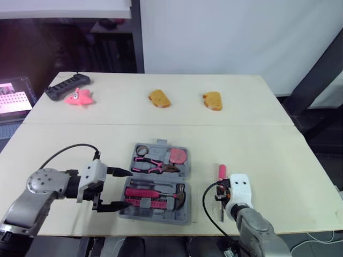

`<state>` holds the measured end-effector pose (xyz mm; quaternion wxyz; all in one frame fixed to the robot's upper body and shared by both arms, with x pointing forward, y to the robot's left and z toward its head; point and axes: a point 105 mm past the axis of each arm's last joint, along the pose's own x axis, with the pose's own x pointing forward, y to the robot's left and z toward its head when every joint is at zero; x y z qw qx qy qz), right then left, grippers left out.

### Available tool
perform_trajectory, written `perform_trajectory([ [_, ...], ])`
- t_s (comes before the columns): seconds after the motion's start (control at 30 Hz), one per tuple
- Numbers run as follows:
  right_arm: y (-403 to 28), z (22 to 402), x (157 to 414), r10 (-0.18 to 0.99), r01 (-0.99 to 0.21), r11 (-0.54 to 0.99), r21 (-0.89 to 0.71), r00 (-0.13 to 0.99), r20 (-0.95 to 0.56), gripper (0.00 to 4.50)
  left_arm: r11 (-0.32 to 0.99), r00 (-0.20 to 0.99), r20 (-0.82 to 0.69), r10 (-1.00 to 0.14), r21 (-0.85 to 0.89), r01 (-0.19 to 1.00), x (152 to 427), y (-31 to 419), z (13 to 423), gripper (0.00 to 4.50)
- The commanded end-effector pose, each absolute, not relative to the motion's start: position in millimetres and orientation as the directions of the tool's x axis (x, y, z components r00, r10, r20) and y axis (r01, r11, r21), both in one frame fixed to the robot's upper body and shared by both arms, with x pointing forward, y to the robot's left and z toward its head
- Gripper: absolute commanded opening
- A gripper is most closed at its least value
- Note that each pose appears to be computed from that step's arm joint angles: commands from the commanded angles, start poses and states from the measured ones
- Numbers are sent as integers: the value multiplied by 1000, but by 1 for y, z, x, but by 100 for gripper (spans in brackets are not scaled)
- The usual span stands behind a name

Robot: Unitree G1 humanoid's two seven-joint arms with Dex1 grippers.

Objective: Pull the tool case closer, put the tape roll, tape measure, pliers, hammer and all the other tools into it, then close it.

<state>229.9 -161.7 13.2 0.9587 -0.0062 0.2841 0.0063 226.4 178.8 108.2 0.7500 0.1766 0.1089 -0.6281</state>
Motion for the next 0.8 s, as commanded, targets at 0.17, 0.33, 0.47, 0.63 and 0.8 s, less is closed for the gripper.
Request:
perform_trajectory([
  [0.17,-163,26,230,32,-77,995,-63,846,-532,39,177,226,-381,-897,162,971,230,182,115,450],
  [0.33,-147,116,247,320,-400,885,-236,894,-314,39,226,277,-388,-879,172,959,235,195,118,450],
  [0.47,-84,154,213,769,-861,460,-219,509,-387,39,252,305,-400,-864,181,951,240,206,120,450],
  [0.63,-49,139,188,783,-995,45,-88,90,-616,39,218,269,-416,-868,167,962,233,208,123,450],
  [0.8,-21,121,206,699,-999,-18,-29,8,-715,39,179,218,-460,-861,127,976,216,220,123,450],
])
